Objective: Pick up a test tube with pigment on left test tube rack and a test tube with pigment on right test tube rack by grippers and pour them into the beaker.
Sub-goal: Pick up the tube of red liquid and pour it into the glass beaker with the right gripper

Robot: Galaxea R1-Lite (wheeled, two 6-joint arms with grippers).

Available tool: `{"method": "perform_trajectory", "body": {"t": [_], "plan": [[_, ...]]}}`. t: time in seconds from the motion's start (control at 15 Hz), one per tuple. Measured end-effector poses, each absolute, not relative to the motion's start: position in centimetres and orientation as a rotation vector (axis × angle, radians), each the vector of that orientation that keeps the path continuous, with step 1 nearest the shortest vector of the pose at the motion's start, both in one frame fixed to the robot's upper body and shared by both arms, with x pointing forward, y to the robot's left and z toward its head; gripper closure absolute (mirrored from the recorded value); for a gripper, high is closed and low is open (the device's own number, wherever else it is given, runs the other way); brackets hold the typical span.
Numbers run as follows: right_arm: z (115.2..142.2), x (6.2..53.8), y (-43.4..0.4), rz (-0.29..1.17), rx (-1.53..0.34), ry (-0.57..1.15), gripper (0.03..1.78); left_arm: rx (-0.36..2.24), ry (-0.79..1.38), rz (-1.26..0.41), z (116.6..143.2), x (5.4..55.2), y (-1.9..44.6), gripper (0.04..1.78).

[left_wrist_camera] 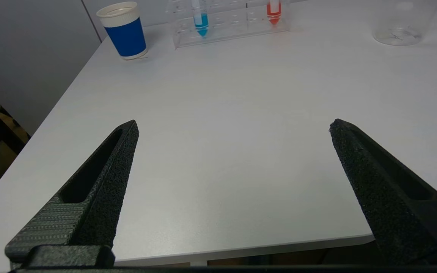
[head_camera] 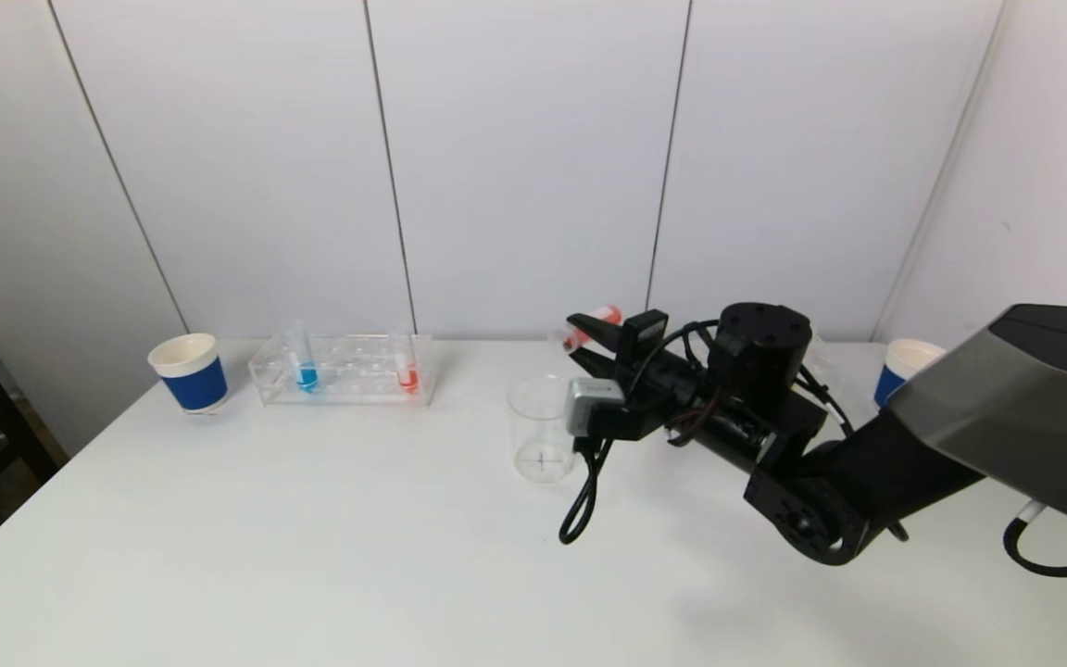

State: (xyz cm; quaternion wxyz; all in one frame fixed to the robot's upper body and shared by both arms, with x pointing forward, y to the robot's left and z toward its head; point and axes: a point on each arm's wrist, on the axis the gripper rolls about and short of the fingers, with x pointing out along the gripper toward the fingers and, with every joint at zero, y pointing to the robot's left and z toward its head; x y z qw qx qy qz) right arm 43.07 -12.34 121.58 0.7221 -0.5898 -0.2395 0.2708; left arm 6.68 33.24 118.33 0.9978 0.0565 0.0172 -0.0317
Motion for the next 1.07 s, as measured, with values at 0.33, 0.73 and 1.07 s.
{"method": "perform_trajectory", "body": {"t": [0.33, 0.73, 1.07], "plan": [[120.4, 42.2, -12.1, 0.634, -1.32, -0.5, 1.34, 0.113, 0.034, -0.063, 118.3, 6.7, 33.2, 0.06], [120.2, 41.5, -12.6, 0.63, -1.35, -0.472, 1.34, 0.113, 0.034, -0.063, 118.3, 6.7, 33.2, 0.06], [120.7, 41.3, -12.8, 0.6, -1.418, -0.494, 1.34, 0.113, 0.034, -0.063, 118.3, 6.7, 33.2, 0.06]]}}
